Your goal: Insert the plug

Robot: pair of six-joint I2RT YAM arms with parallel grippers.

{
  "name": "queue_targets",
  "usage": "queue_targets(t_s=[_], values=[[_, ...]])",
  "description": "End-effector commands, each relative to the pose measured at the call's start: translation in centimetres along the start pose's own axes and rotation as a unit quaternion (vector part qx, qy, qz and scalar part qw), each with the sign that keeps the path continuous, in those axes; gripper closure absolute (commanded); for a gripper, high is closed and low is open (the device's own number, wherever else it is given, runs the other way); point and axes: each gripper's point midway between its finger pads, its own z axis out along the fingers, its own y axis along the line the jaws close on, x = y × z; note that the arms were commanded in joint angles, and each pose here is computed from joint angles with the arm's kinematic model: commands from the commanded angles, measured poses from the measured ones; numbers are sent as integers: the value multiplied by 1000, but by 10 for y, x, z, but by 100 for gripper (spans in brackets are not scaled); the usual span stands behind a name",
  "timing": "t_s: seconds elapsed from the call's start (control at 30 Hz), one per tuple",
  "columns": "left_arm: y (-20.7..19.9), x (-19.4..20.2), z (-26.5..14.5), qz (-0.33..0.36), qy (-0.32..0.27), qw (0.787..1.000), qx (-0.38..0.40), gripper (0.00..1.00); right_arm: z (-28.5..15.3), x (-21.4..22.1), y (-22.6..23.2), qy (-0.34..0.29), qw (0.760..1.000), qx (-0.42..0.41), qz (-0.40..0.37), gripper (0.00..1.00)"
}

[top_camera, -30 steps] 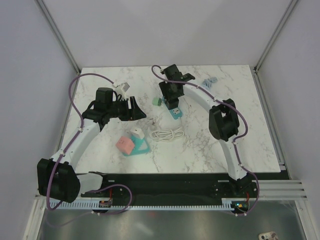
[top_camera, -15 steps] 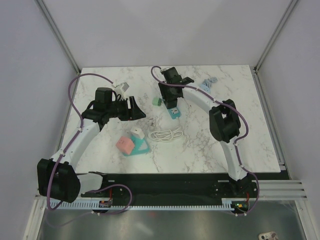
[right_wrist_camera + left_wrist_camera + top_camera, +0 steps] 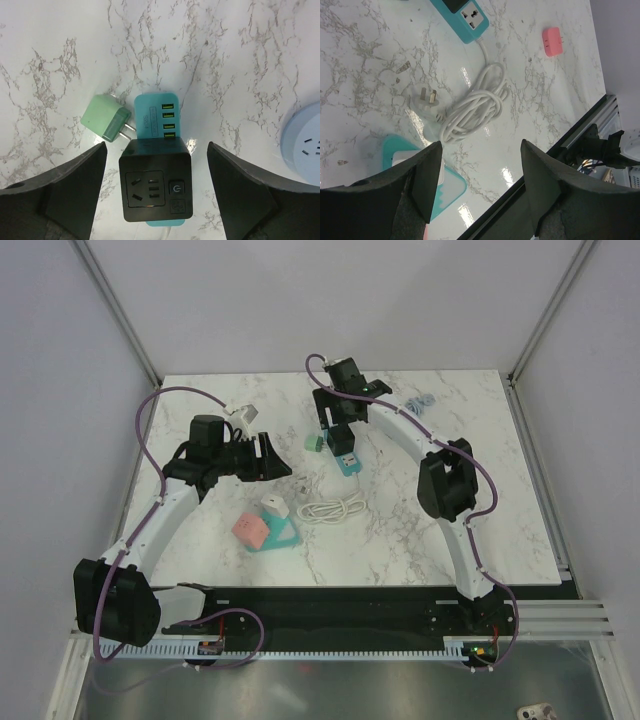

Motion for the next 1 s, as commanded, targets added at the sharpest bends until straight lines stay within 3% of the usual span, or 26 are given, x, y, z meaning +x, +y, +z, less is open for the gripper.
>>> queue_targets(t_s=[0.0, 0.1, 0.23, 0.3, 0.33, 0.4, 0.7, 0.87, 0.97], values=[[-9, -8, -6, 23, -17, 999, 20, 29, -36, -44, 2, -59, 998, -5, 10, 11], [-8, -8, -6, 25, -19, 999, 18, 29, -47, -48, -1, -68, 997, 1, 22, 14], [-8, -9, -6, 25, -20, 999, 17, 29, -56, -45, -5, -66, 997, 10, 36, 27], [-8, -9, -6, 25, -20, 999, 18, 29, -58, -41, -4, -62, 997, 6, 38, 41], [-9, -9, -6, 25, -20, 999, 18, 29, -58, -39, -4, -60, 997, 7, 40, 54], [-8, -9, -6, 24, -19, 999, 18, 29, -55, -30, -5, -50, 998, 7, 39, 64], [-10, -8, -6, 24, -18, 999, 23, 29, -24, 23, 1, 10, 999, -10, 36, 68], [-10, -9, -6, 25, -19, 999, 23, 29, -39, 2, 5, -12, 999, -15, 31, 67], [-11, -9, -7, 26, -20, 999, 24, 29, -52, -18, 15, -38, 999, -25, 12, 58]])
